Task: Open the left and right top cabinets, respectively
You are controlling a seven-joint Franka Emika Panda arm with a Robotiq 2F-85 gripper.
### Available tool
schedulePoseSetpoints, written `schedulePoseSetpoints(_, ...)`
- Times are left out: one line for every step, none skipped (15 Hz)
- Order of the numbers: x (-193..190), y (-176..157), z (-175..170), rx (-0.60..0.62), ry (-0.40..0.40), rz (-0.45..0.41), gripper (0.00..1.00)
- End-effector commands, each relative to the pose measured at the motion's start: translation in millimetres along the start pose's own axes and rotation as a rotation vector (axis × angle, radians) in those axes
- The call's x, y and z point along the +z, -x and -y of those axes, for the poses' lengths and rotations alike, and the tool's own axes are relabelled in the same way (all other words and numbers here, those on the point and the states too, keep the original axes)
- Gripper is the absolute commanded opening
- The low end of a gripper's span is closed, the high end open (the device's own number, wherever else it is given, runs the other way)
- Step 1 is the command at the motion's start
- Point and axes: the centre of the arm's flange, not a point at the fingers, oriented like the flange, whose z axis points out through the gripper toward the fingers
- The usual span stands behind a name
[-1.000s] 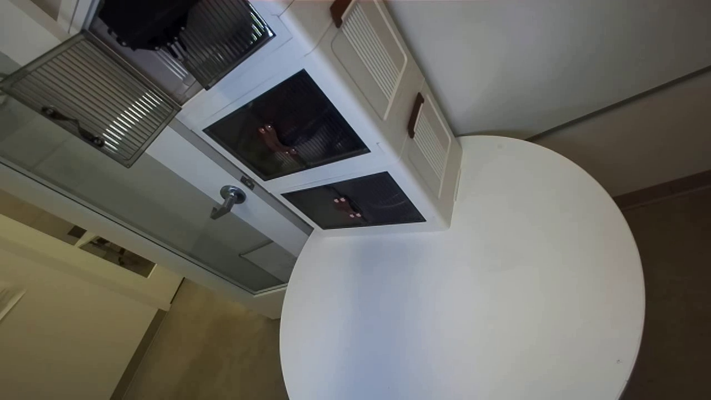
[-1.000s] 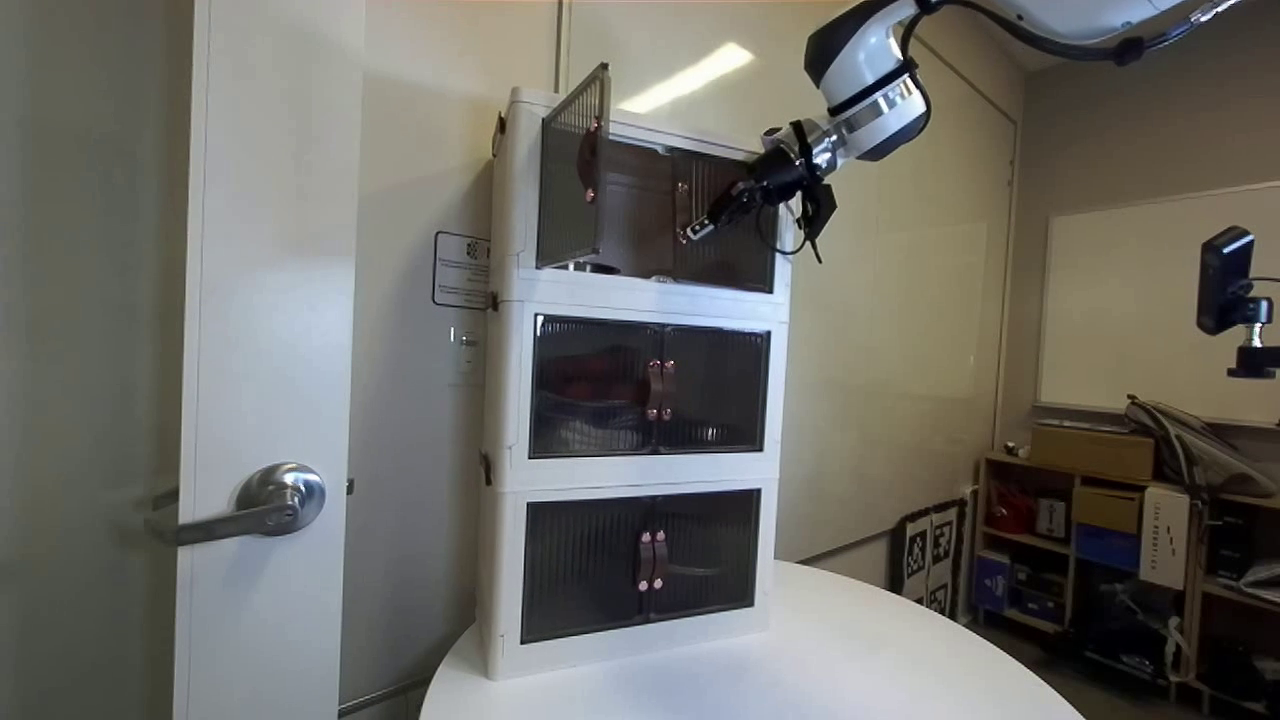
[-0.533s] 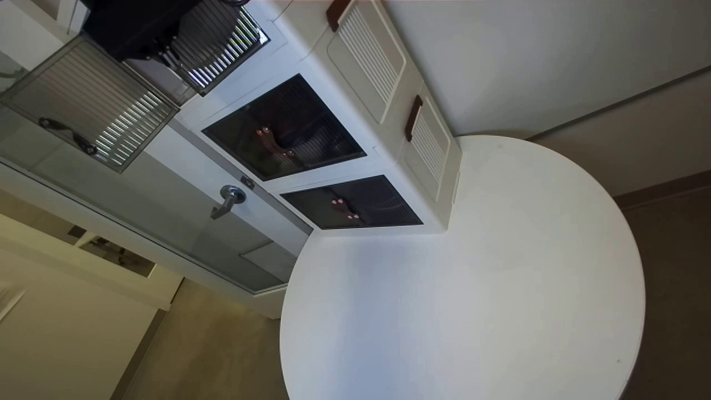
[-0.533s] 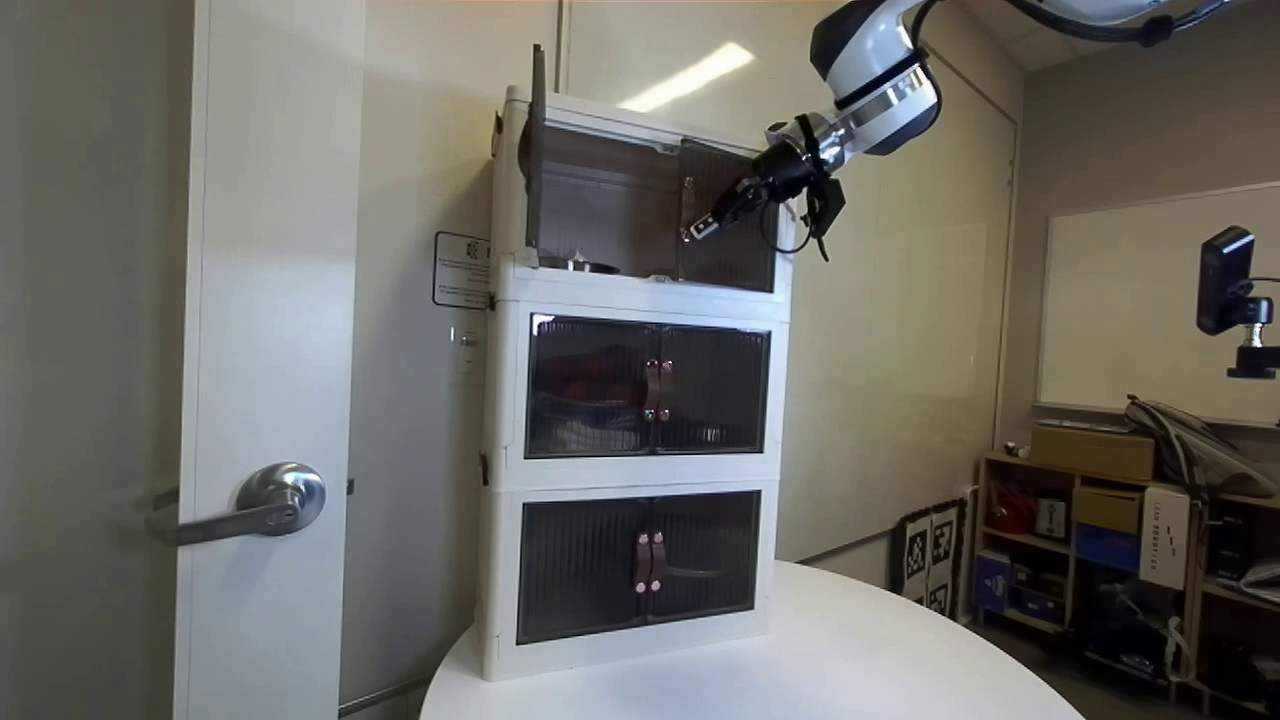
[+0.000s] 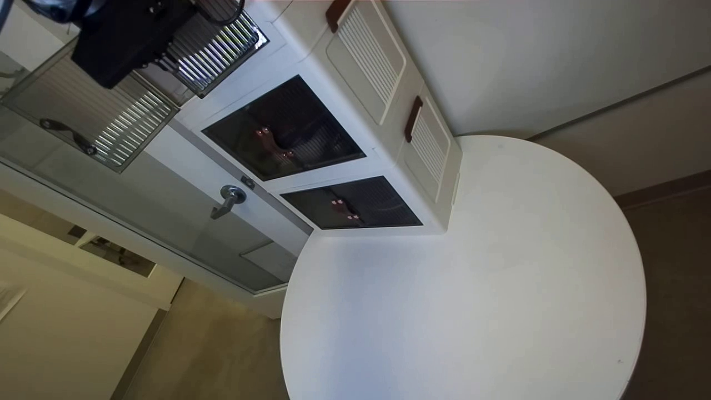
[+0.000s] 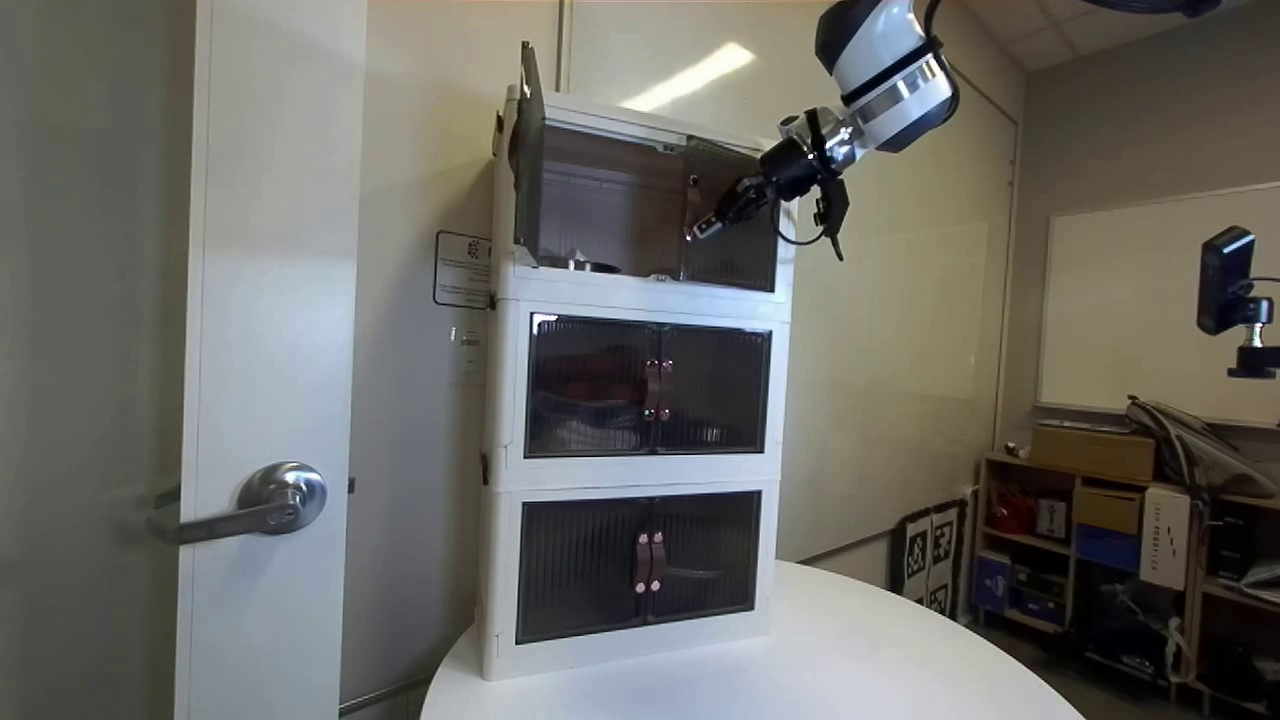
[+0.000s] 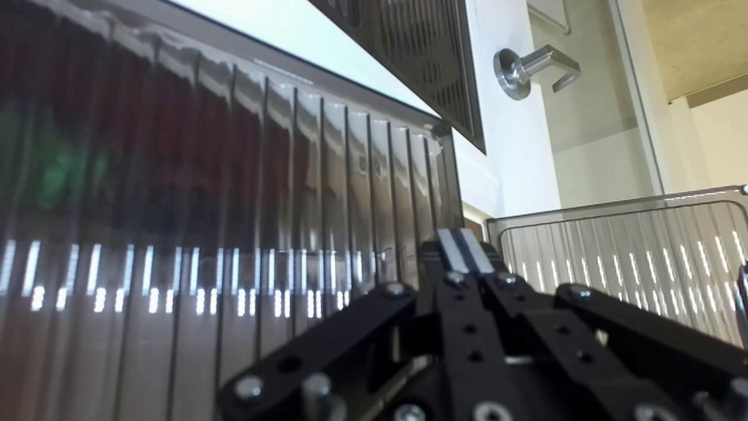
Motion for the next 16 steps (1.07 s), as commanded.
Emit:
schedulePoseSetpoints(-3.9, 24.0, 44.3, 0.081, 0.069, -0.049, 0.00)
schedulePoseSetpoints(-9.5, 28.8, 49.1, 0.106, 0.107, -0.067, 0.00)
schedulePoseSetpoints(-14.0, 32.0, 53.7, 0.127, 0.138, -0.081, 0.00)
schedulePoseSetpoints(-19.0, 36.3, 59.2, 0.145, 0.173, -0.096, 0.00)
schedulePoseSetpoints(-22.8, 39.8, 64.4, 0.162, 0.204, -0.108, 0.00)
schedulePoseSetpoints(-27.4, 44.2, 70.2, 0.180, 0.236, -0.120, 0.00)
schedulePoseSetpoints(-31.3, 48.6, 75.6, 0.198, 0.266, -0.129, 0.00)
schedulePoseSetpoints(-35.8, 54.1, 81.0, 0.217, 0.302, -0.137, 0.00)
schedulePoseSetpoints(-40.0, 58.8, 85.2, 0.233, 0.334, -0.144, 0.00)
schedulePoseSetpoints(-44.5, 63.6, 89.2, 0.250, 0.368, -0.150, 0.00)
schedulePoseSetpoints(-49.8, 68.5, 92.9, 0.266, 0.405, -0.158, 0.00)
schedulePoseSetpoints(-55.4, 72.7, 96.0, 0.280, 0.438, -0.167, 0.00)
schedulePoseSetpoints(-62.0, 77.0, 99.4, 0.296, 0.476, -0.176, 0.00)
schedulePoseSetpoints(-68.3, 80.6, 102.4, 0.310, 0.510, -0.185, 0.00)
schedulePoseSetpoints(-76.8, 86.4, 105.4, 0.328, 0.551, -0.199, 0.00)
schedulePoseSetpoints(-85.4, 90.8, 108.6, 0.344, 0.591, -0.211, 0.00)
